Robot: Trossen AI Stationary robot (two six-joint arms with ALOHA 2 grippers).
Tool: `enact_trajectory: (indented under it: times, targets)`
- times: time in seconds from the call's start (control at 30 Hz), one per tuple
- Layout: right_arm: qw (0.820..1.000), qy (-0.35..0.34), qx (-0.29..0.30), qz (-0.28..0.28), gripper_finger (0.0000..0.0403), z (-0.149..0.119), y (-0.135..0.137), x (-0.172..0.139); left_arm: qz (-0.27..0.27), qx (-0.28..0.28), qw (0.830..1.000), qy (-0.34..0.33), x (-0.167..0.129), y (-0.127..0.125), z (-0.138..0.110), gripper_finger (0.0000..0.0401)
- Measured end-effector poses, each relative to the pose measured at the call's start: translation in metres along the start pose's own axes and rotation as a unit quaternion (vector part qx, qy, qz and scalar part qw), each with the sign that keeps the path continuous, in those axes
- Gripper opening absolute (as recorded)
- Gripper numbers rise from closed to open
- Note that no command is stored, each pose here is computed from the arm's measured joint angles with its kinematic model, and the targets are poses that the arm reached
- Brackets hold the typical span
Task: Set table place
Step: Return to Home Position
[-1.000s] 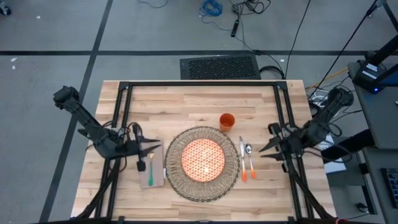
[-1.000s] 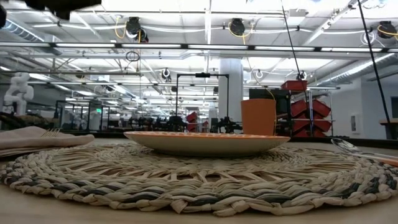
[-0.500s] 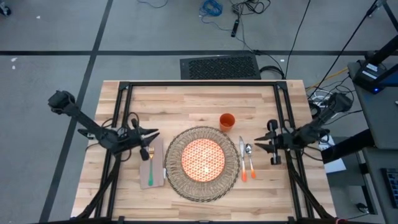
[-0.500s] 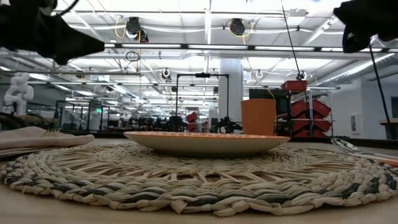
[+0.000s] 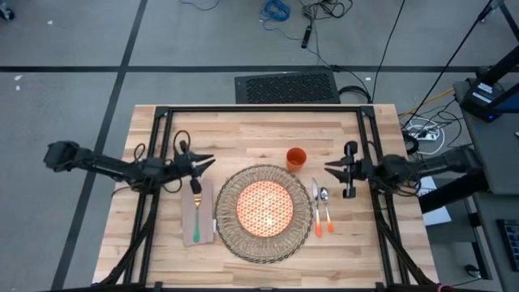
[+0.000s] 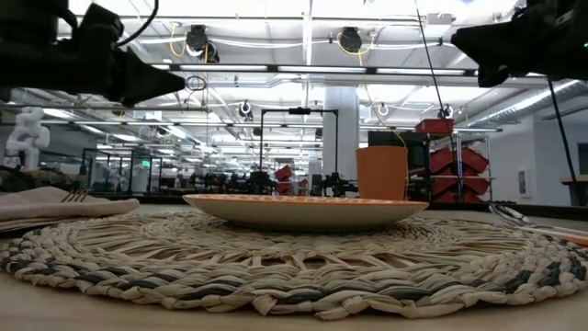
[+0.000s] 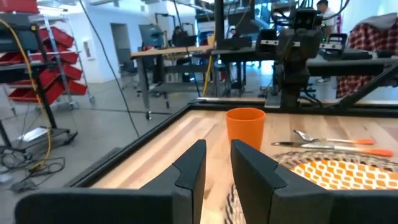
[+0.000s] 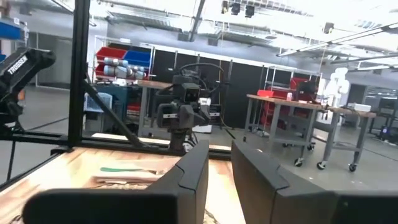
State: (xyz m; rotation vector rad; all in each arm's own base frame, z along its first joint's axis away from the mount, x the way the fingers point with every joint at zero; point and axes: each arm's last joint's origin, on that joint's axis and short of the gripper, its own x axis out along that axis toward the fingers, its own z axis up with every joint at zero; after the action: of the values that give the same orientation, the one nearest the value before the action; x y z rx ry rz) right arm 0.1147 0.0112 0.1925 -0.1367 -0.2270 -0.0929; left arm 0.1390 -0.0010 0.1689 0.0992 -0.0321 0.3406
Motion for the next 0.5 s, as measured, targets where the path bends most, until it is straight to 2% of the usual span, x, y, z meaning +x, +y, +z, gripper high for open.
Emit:
enact_trajectory:
  times: [0.27, 0.33, 0.43, 0.5]
  targets:
    - [1.0, 0.0, 0.014, -0.018, 0.0057, -0.004, -0.03, 0.002, 0.001, -0.006, 1.0, -0.026, 0.01, 0.033, 0.002, 0.0063]
    - [0.999, 0.009, 0.025, -0.038, 0.0057, -0.006, -0.037, 0.001, 0.02, -0.01, 1.0, -0.008, 0.013, 0.041, 0.003, 0.0063]
    - [0.996, 0.042, 0.036, -0.067, 0.0057, -0.012, -0.046, 0.0, 0.044, 0.0, 0.998, 0.055, 0.02, 0.05, 0.002, 0.0063]
    - [0.992, 0.078, 0.039, -0.089, 0.0057, -0.013, -0.052, -0.001, 0.039, 0.013, 0.995, 0.095, 0.025, 0.054, 0.0, 0.0063]
